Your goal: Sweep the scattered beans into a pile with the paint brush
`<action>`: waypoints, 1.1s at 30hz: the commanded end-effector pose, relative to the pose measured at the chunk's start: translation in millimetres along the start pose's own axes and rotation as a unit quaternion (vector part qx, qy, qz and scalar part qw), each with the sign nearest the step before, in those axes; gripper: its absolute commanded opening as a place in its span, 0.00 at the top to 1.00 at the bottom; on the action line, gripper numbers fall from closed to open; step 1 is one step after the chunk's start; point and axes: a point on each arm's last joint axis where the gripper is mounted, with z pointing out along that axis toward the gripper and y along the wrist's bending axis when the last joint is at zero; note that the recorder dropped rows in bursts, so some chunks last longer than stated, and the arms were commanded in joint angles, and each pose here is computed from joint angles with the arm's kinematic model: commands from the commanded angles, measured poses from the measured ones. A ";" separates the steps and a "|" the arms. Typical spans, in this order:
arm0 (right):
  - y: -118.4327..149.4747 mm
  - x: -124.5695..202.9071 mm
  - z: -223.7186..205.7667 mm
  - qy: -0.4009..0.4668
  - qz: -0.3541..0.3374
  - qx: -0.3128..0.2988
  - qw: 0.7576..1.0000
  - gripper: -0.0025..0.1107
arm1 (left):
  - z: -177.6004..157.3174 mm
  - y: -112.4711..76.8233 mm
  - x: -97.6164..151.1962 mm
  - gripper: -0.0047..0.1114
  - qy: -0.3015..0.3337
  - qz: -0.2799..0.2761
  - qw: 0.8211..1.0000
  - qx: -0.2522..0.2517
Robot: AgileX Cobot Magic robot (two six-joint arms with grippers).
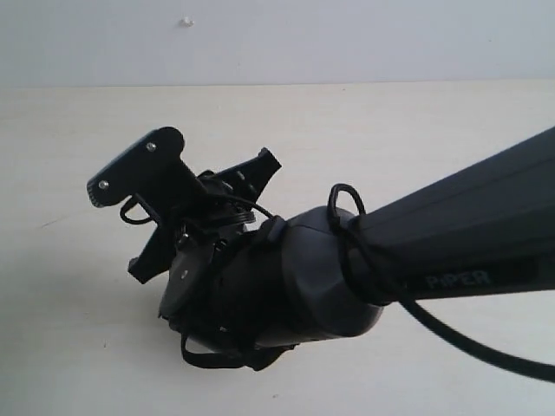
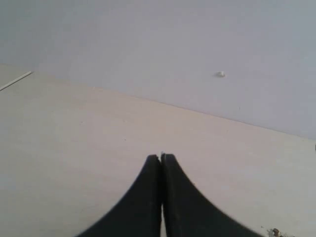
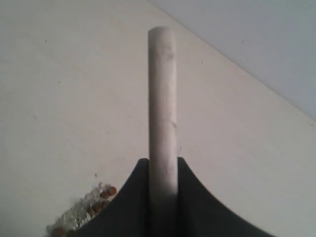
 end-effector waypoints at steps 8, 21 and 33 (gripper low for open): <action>-1.4 11.7 -1.6 0.008 0.015 -0.004 1.000 0.98 | -0.3 -0.3 0.7 0.96 -0.002 -0.001 1.000 0.004; -150.0 16.0 26.4 0.168 0.105 0.019 0.980 0.98 | -0.3 -0.3 0.7 0.96 -0.002 -0.001 1.000 0.004; -198.1 51.8 39.3 0.256 0.275 -0.195 0.906 0.98 | -0.3 -0.3 0.7 0.96 -0.002 -0.001 1.000 0.004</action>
